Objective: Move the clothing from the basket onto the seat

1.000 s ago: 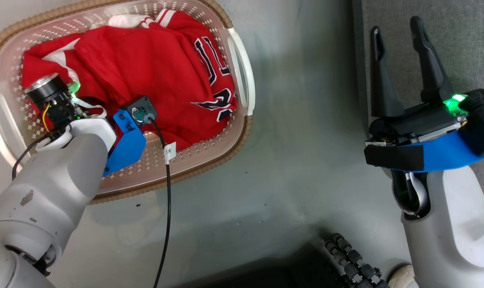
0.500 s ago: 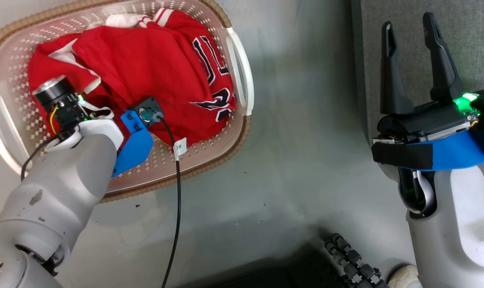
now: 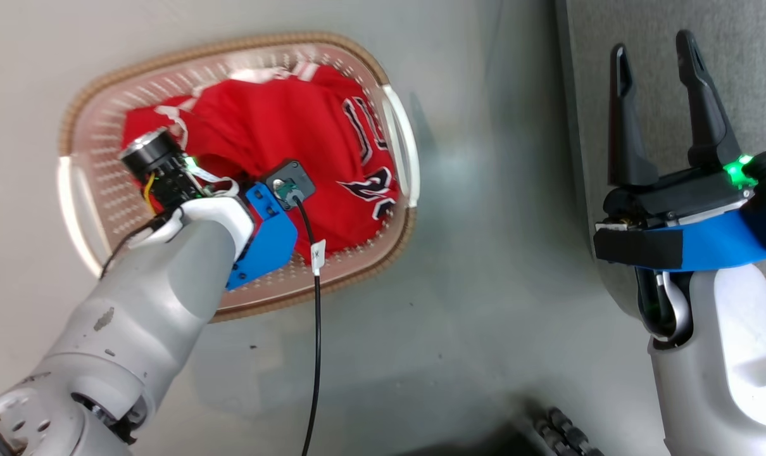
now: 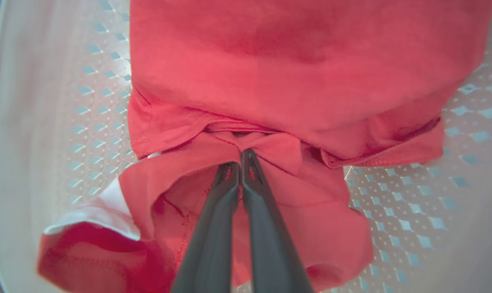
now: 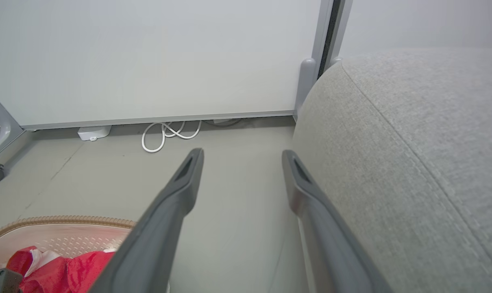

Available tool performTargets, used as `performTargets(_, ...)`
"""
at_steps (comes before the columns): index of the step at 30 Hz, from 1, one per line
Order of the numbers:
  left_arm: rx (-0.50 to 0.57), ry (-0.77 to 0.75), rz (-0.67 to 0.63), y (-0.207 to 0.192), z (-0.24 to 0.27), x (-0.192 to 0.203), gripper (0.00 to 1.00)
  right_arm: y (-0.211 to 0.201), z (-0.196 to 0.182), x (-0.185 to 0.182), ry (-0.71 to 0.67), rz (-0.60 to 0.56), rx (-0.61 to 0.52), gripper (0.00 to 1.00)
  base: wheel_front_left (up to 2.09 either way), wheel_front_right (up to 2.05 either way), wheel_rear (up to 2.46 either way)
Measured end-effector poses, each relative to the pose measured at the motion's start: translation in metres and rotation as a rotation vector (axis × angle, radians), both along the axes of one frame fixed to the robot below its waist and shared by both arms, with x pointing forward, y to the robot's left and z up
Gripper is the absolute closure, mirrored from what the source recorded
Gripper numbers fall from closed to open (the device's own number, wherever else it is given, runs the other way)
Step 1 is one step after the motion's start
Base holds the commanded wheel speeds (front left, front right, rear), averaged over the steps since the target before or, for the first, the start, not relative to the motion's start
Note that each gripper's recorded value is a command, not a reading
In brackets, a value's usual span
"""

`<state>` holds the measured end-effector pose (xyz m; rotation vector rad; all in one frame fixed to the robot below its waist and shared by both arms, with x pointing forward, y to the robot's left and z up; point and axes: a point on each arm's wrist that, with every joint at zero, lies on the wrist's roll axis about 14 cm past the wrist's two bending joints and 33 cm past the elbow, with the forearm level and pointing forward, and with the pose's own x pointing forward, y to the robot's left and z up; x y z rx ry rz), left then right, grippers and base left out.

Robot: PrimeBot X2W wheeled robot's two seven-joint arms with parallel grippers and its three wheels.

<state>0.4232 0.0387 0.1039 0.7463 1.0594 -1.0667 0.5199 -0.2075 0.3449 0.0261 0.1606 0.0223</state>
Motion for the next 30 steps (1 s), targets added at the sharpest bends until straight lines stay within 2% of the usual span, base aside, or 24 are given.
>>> performTargets(2,-0.041,-0.026,0.029,-0.004,0.013,0.006,1.0,0.003,0.007,0.0,-0.013,0.005,0.003,0.0,0.0,0.0,0.0)
performTargets(3,-0.107,-0.071,0.078,-0.006,0.032,0.015,1.0,0.01,0.019,0.002,-0.038,0.021,0.003,0.0,0.0,0.0,0.0)
performTargets(11,-0.264,-0.221,0.183,-0.005,0.092,0.047,1.0,0.022,0.048,-0.002,-0.087,0.043,0.012,0.0,0.0,0.0,0.0)
performTargets(12,-0.328,-0.279,0.237,-0.006,0.121,0.058,1.0,0.027,0.062,-0.006,-0.108,0.054,0.017,0.0,0.0,0.0,0.0)
performTargets(19,-0.47,-0.417,0.34,-0.012,0.195,0.086,1.0,0.037,0.093,-0.018,-0.156,0.072,0.028,0.0,0.0,0.0,0.0)
performTargets(23,-0.595,-0.519,0.371,-0.025,0.252,0.104,1.0,0.04,0.11,-0.025,-0.187,0.079,0.034,0.0,0.0,0.0,0.0)
performTargets(24,-0.595,-0.519,0.371,-0.025,0.252,0.104,1.0,0.04,0.11,-0.025,-0.187,0.079,0.034,0.0,0.0,0.0,0.0)
performTargets(25,-0.645,-0.57,0.378,-0.029,0.277,0.109,1.0,0.041,0.118,-0.03,-0.199,0.08,0.035,0.0,0.0,0.0,0.0)
performTargets(30,-0.754,-0.676,0.377,-0.037,0.334,0.112,1.0,0.039,0.134,-0.044,-0.222,0.074,0.04,0.0,0.0,0.0,0.0)
